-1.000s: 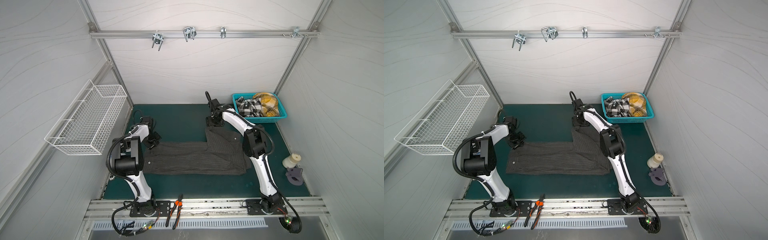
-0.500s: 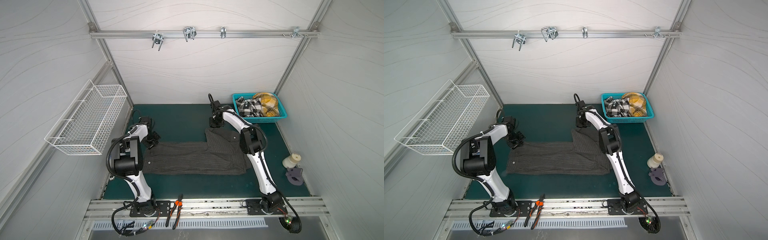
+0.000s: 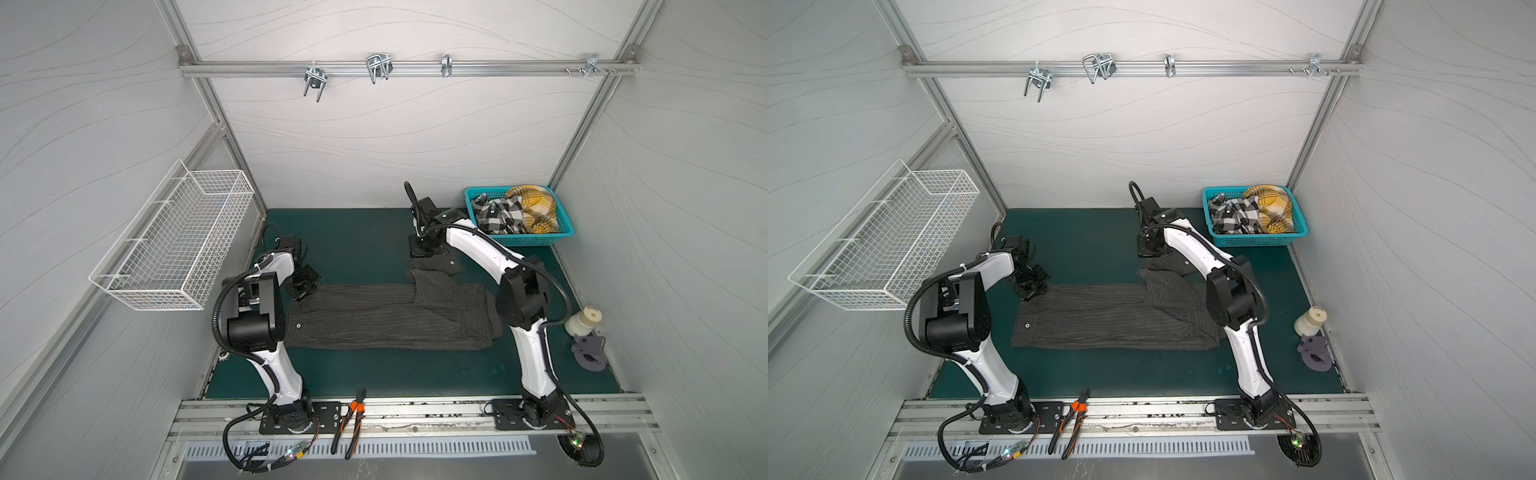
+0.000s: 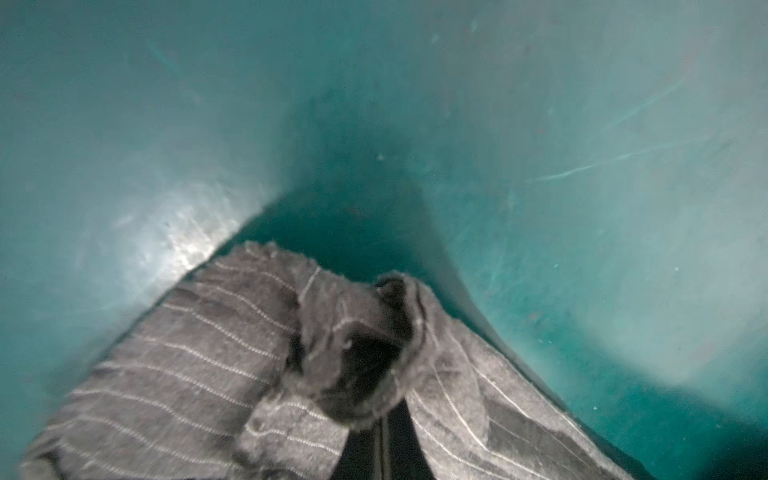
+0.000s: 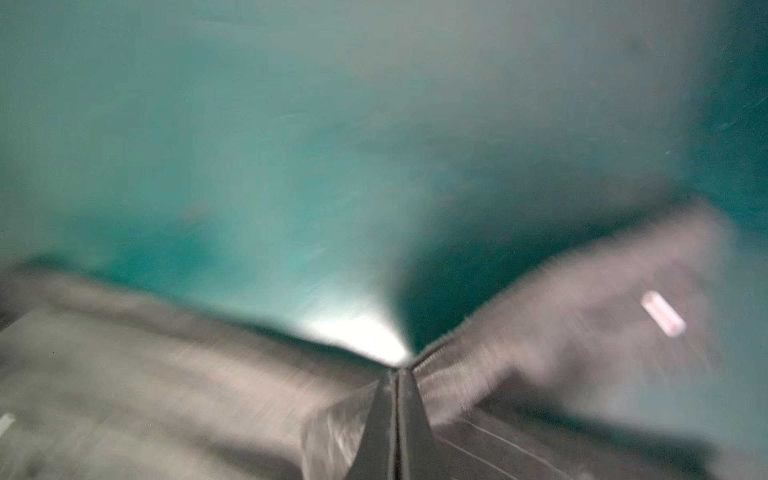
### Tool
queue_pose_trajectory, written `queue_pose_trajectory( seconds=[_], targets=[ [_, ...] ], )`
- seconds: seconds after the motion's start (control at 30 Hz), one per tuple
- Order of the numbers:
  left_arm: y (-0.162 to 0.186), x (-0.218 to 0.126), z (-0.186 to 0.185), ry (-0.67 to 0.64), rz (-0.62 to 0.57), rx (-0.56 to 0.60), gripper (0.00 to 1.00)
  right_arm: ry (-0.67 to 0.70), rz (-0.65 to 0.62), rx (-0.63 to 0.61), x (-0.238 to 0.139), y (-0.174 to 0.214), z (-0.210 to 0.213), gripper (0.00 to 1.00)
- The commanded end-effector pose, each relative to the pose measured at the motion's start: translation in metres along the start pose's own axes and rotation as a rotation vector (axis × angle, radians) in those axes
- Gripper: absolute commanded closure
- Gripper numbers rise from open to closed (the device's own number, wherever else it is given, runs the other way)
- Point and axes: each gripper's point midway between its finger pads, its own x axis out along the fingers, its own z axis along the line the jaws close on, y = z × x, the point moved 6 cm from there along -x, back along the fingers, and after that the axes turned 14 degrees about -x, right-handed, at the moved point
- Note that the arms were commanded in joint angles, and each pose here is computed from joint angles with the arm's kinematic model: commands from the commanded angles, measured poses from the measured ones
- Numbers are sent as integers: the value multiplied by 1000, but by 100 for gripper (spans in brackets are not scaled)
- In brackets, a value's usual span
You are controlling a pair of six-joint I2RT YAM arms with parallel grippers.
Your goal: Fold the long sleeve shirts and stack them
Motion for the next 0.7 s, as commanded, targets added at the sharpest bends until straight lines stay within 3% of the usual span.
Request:
queue_pose_trajectory(
  seconds=[0.0,0.23,0.27,0.33,0.4,0.47,0.67],
  targets=[
    [1,3,-5,49,27,-24,100,43,28,-79,-27,27,26,100],
    [4,7,-7,70,52,-31,100,127,160,-206,-20,125,88,100],
    [5,6,-7,71,52,-31,95,133,186,-217,-16,140,96,100],
    [5,3,-9,80,45,-22,86,177,213,-242,-17,163,104,83],
    [7,-2,-14,95,31,0,76,210,222,-252,-25,179,107,56],
    [10,-11,-21,114,4,32,69,219,210,-244,-39,188,107,36],
    [36,-44,-34,171,-32,88,54,145,89,-158,-88,181,93,27]
  ],
)
